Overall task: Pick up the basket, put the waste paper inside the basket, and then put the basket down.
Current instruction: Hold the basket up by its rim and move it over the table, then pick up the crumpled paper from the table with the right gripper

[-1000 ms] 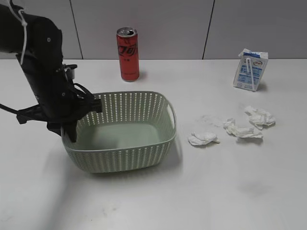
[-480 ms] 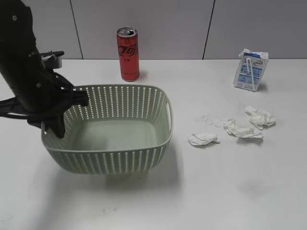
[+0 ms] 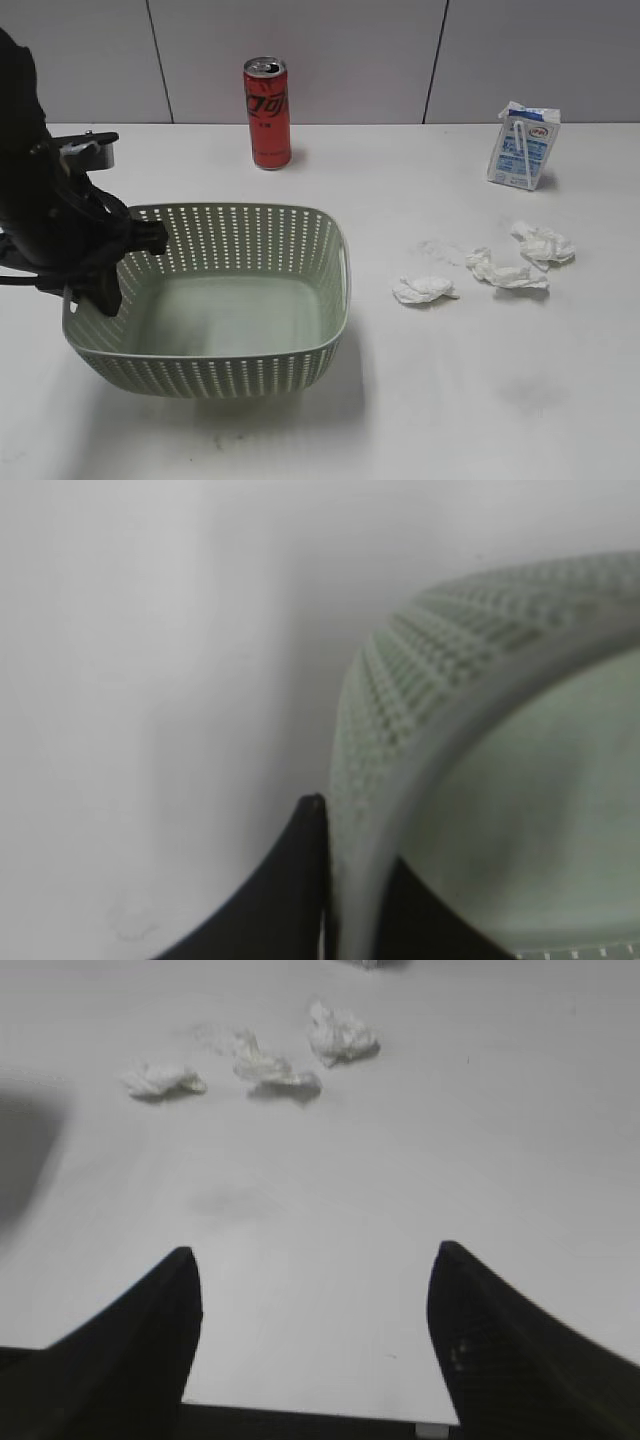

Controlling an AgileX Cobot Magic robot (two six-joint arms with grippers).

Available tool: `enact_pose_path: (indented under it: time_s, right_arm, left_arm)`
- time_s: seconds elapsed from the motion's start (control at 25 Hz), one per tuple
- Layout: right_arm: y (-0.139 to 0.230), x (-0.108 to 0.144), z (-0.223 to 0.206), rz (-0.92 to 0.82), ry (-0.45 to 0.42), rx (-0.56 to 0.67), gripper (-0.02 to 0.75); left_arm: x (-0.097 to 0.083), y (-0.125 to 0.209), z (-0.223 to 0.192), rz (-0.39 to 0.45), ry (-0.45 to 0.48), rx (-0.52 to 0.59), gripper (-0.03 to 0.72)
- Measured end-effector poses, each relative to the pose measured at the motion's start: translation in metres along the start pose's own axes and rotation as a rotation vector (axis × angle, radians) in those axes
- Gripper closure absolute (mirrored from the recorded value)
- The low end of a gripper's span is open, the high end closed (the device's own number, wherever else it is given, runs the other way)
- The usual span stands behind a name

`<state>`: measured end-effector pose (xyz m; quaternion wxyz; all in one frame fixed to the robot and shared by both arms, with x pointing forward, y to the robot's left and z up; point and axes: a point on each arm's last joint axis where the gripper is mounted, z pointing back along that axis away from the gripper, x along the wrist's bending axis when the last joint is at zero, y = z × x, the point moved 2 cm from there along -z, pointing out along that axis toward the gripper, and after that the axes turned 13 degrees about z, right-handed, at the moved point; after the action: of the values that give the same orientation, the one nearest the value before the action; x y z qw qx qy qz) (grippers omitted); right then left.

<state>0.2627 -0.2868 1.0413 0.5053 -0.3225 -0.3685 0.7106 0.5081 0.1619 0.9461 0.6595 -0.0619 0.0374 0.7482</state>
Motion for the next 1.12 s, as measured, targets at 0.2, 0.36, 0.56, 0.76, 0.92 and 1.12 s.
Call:
enact_pose_path:
  time_s: [0.2,0.36,0.56,0.76,0.92,1.12]
  right_arm:
    - [-0.030,-0.011,-0.051,-0.045,-0.009,0.265,0.209]
    - [-0.065,-0.021,-0.114,-0.061,-0.021,0.411,0.209]
    - [-0.087,-0.032,-0.217,-0.054,-0.053,0.636,0.209]
    - [-0.095,-0.044,-0.308,-0.049,-0.066,0.726,0.209]
    - [-0.089,-0.053,-0.359,-0.070,-0.065,0.764,0.215]
    - [-0.068,-0.053,-0.394,-0.074,-0.076,0.827,0.237]
  left_arm:
    - [-0.001,-0.001,0.000,-0.012,0.009,-0.009,0.682]
    - [-0.001,-0.001,0.000,-0.026,0.012,-0.011,0.682]
    - [-0.001,-0.001,0.000,-0.032,0.012,-0.010,0.682]
    - [-0.001,-0.001,0.000,-0.047,0.012,-0.011,0.683]
    - [-0.001,-0.001,0.000,-0.052,0.014,-0.010,0.683]
    - [-0.002,-0.001,0.000,-0.051,0.014,-0.009,0.683]
